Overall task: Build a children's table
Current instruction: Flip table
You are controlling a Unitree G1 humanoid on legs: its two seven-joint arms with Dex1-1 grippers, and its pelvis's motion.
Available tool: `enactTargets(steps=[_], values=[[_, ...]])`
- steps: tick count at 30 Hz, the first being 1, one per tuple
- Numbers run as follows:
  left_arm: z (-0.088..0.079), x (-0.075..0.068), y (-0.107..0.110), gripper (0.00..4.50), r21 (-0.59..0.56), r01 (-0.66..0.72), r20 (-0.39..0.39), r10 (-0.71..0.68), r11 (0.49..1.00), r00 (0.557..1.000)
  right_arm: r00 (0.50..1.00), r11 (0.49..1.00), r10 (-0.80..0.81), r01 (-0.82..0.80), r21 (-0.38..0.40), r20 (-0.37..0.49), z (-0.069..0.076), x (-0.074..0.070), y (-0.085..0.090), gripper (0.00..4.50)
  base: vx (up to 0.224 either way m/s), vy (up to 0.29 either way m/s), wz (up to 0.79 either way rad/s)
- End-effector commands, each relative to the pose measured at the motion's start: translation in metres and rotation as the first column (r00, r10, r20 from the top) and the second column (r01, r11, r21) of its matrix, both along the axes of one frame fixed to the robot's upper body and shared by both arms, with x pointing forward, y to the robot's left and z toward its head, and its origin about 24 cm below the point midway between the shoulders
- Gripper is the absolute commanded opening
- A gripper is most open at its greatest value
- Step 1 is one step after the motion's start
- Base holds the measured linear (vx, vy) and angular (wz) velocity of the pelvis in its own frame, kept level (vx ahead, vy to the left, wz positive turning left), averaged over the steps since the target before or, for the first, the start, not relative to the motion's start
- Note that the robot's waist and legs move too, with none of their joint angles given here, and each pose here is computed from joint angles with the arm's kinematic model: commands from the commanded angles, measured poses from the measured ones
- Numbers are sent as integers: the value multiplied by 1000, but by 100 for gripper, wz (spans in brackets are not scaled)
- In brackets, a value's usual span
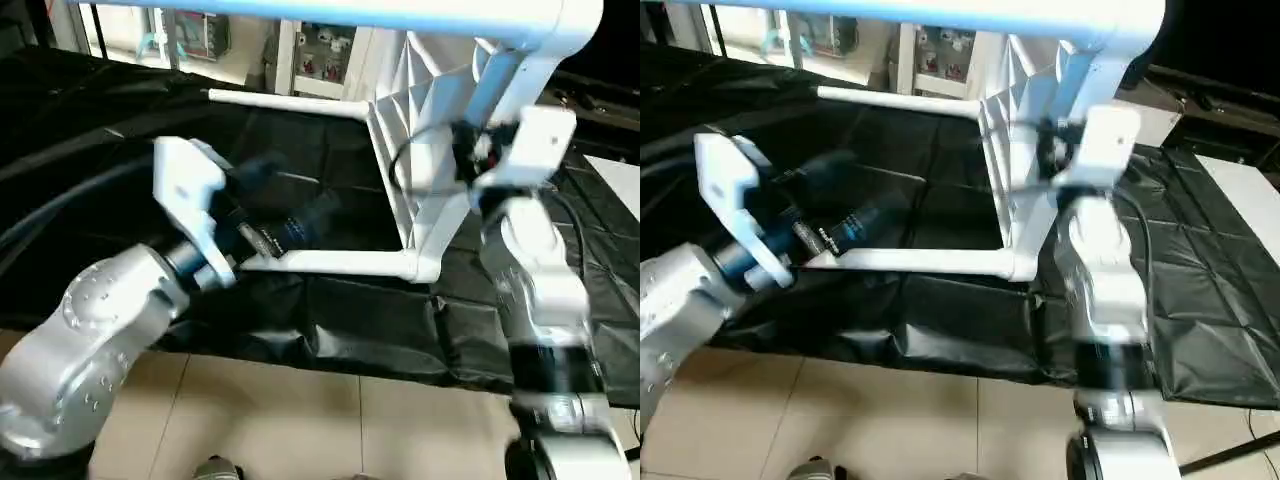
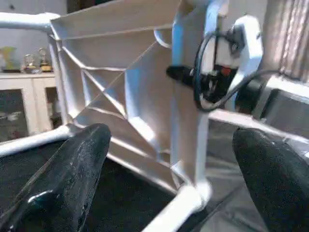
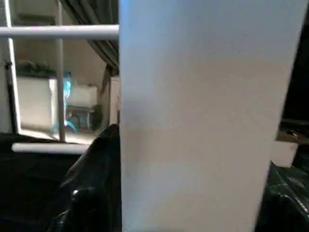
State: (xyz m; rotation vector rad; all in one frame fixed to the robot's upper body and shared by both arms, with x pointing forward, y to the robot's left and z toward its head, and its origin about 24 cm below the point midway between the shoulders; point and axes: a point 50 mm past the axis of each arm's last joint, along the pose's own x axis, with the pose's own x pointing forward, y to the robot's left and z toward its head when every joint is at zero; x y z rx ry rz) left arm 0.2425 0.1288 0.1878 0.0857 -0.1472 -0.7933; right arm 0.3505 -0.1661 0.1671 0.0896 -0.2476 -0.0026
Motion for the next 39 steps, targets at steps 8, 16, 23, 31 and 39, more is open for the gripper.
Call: enactTargets(steps=[8, 16, 23, 31, 39], values=[[35, -2, -18, 450, 281, 36, 291, -121, 959, 949, 993, 995, 93, -90, -40, 75, 2, -20, -8, 377, 0, 0, 0], [64, -8, -40, 450, 461, 38, 509, -299, 887, 807, 956, 963, 269, -268, -21, 115, -6, -63, -13, 439, 0, 0, 0], [73, 23, -16, 450, 336, -161, 519, -40, 928, 854, 899, 894, 430, -437, 101, 80, -16, -93, -7, 445, 0, 0, 0], [-2, 30, 10, 450, -110, -357, 9, 360, 928, 933, 910, 914, 404, -397, 86, -96, -41, -111, -7, 445, 0, 0, 0], [-33, 11, 11, 450, -95, -440, -63, 436, 893, 898, 902, 952, 271, -303, -45, -337, -76, -109, -5, 445, 0, 0, 0]])
